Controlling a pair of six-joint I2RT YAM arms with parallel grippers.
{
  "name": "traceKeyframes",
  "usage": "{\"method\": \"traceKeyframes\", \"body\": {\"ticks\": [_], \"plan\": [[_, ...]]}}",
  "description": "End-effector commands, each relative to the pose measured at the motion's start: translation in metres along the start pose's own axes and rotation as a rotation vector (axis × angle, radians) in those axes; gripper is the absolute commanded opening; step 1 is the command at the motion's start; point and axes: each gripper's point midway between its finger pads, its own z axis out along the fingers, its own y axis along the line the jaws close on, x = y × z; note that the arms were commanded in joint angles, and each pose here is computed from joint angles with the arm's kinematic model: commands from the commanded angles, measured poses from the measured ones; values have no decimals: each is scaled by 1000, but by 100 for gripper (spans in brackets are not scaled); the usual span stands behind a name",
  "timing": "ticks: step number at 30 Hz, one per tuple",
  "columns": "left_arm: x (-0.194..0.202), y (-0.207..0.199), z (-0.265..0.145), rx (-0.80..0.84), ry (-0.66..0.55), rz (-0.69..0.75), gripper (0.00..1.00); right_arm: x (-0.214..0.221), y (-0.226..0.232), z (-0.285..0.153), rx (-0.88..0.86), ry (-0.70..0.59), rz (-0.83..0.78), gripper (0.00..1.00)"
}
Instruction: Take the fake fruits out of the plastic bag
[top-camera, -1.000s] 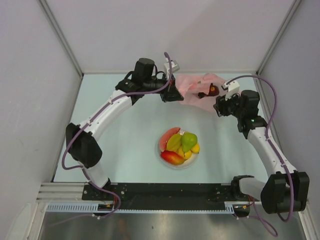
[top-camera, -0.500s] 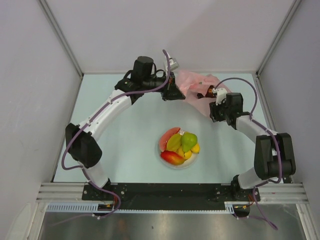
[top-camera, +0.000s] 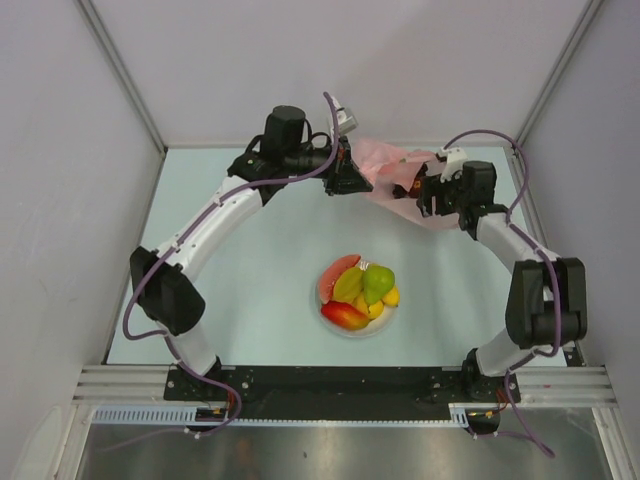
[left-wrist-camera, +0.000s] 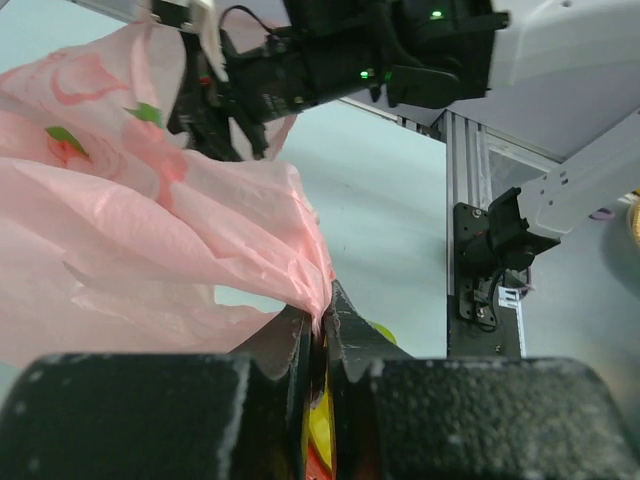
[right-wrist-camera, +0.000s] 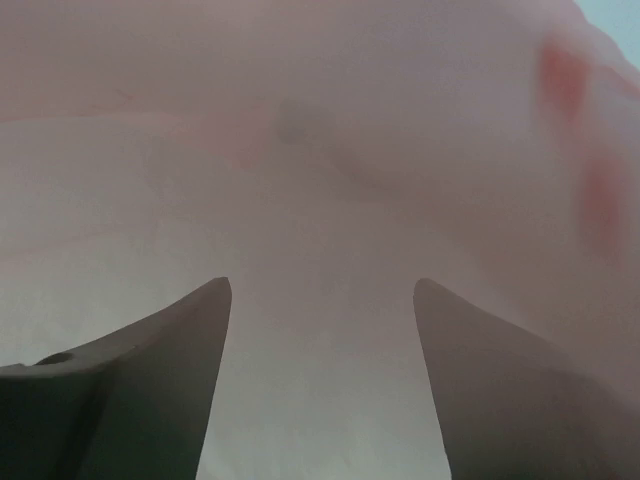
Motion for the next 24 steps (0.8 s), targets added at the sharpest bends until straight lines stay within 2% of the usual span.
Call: {"method": "traceKeyframes", "body": {"ticks": [1, 5, 7, 9, 16, 17, 19, 20, 22, 23, 24], "plan": [[-20, -6, 0, 24, -38, 52, 11, -22, -21, 33, 89, -62, 73, 83], [-13, -5, 0, 22, -27, 42, 5, -35, -35, 53, 128, -77, 120, 100], [-9, -6, 1, 26, -19, 38, 0, -30, -36, 67, 129, -61, 135, 100], [-8, -7, 3, 28, -13, 43, 0, -36, -39, 75, 152, -70, 138, 100], [-1, -11, 7, 33, 9, 46, 0, -15, -48, 126, 173, -12, 126, 100], [0, -10, 8, 28, 11, 49, 0, -5, -49, 134, 171, 10, 110, 94], [1, -9, 8, 15, 15, 45, 0, -14, -52, 137, 168, -1, 80, 84], [1, -9, 8, 9, 16, 44, 0, -19, -52, 137, 164, -7, 70, 74], [3, -5, 9, -8, 22, 63, 0, -38, -53, 125, 124, -40, 79, 64], [5, -4, 10, -12, 25, 63, 0, -45, -51, 119, 110, -53, 83, 55], [8, -1, 12, -17, 28, 57, 0, -64, -49, 102, 99, -83, 89, 53]]}}
